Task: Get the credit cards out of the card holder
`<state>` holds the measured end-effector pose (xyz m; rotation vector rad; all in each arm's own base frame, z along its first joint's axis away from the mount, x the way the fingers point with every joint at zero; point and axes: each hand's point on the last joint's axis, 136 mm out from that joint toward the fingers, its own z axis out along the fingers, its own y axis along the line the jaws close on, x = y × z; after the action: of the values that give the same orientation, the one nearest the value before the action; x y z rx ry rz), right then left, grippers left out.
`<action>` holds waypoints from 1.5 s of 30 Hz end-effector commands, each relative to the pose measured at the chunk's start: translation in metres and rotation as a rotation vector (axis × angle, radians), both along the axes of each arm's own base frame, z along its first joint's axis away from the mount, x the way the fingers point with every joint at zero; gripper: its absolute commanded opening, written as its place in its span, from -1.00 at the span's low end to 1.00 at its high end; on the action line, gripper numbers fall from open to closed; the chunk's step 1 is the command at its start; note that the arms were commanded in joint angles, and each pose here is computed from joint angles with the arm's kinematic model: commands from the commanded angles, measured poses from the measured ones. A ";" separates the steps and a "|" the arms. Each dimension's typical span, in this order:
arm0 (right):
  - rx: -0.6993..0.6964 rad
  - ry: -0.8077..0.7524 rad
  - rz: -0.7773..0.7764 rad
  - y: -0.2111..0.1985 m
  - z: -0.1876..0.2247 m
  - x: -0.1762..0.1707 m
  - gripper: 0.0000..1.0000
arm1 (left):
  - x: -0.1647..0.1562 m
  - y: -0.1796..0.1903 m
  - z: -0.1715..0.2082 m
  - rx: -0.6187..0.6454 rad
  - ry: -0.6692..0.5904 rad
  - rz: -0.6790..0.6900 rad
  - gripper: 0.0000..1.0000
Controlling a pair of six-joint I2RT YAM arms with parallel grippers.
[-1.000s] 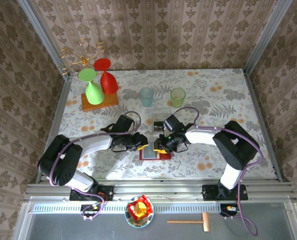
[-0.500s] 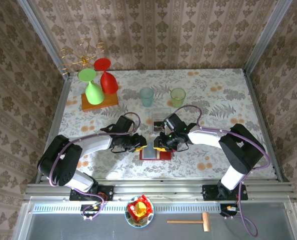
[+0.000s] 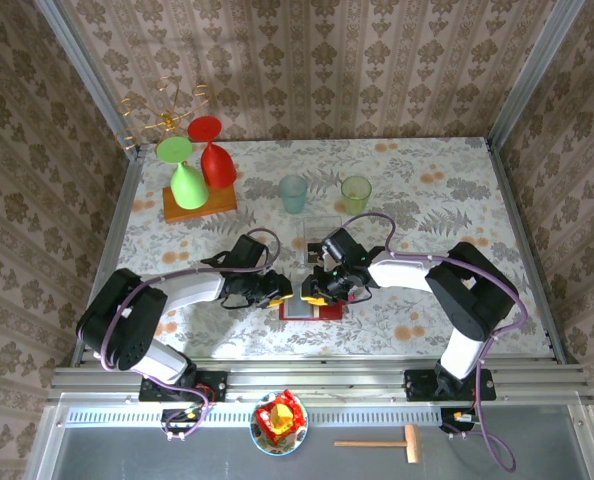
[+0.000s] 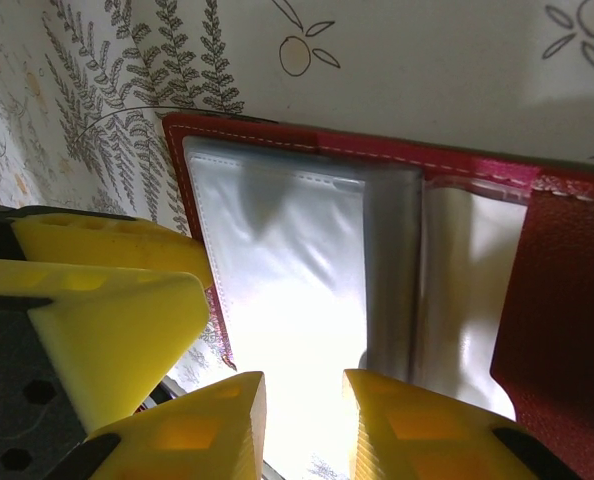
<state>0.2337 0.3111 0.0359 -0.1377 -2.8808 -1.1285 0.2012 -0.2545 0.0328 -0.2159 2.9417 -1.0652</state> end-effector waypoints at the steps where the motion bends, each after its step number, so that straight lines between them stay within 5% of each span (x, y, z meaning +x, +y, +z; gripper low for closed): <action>1: -0.023 0.017 -0.006 -0.001 -0.005 -0.002 -0.47 | -0.001 0.003 -0.006 0.010 0.013 0.008 -0.30; 26: -0.072 0.014 -0.032 -0.021 -0.014 -0.003 -0.46 | 0.008 0.000 0.022 -0.009 -0.036 0.000 -0.28; 45: -0.054 0.019 -0.031 -0.019 -0.013 -0.003 -0.45 | 0.009 -0.036 0.031 -0.150 -0.012 -0.049 -0.25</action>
<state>0.2332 0.2974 0.0246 -0.1906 -2.8971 -1.0676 0.2073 -0.2772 0.0540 -0.1658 2.8897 -1.2207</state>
